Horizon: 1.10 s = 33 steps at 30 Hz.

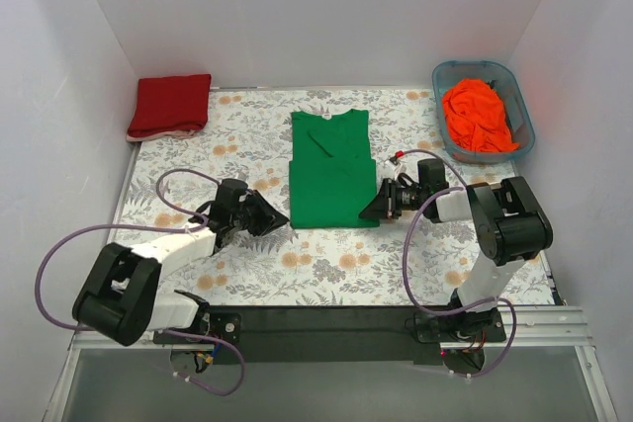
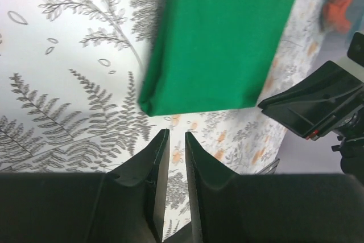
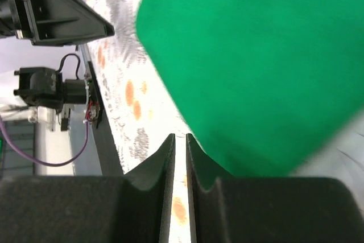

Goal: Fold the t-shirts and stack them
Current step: Fold the tshirt

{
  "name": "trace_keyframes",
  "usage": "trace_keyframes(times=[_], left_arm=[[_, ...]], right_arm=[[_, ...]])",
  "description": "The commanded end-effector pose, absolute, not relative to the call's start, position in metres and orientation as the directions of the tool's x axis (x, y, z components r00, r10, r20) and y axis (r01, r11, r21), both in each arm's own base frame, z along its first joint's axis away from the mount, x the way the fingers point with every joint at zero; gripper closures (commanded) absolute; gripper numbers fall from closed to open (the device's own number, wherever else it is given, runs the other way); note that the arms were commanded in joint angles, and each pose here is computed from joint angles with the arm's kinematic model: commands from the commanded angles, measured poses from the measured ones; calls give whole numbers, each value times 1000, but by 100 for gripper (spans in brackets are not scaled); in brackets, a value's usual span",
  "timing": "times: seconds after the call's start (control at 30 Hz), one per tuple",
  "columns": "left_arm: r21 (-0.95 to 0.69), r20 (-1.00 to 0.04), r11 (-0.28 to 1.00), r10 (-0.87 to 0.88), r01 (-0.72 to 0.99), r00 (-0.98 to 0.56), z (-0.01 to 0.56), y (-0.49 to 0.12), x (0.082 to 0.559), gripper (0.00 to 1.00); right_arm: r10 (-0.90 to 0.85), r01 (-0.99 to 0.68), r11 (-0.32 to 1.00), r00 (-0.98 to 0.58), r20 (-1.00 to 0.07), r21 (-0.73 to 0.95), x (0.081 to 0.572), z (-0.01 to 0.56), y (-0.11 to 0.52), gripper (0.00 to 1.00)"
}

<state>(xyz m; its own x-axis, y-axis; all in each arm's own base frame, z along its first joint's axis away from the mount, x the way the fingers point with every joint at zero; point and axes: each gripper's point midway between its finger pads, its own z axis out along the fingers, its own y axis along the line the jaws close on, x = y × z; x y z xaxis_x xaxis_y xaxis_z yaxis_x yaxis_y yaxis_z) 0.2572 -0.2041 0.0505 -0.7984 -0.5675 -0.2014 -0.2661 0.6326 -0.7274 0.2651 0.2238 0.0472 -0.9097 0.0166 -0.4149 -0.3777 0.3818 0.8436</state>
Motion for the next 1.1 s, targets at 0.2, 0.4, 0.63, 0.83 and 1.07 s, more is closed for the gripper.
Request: trace_keyframes(times=[0.2,0.4,0.63,0.83,1.07], left_arm=[[-742,-261,629,-588,-231,-765,77,-196,256,78],[-713,-300,662,-585,-230,-754,77,-188,258,73],[-689,-322,687,-575,-230,-752,74,-185,258,66],[-652,-393,737,-529,-178,-752,82,-193,268,41],[-481,-512,870,-377,-106,-771,82,-205,278,23]], right_arm=[[-67,-508,287,-857,-512,812,264,89,302,81],[-66,-416,252,-908,-413,874,260,45,314,82],[-43,-385,313,-919,-393,868,255,31,305,83],[-20,-490,359,-855,-518,795,266,81,294,80],[-80,-440,717,-823,-563,541,282,81,237,61]])
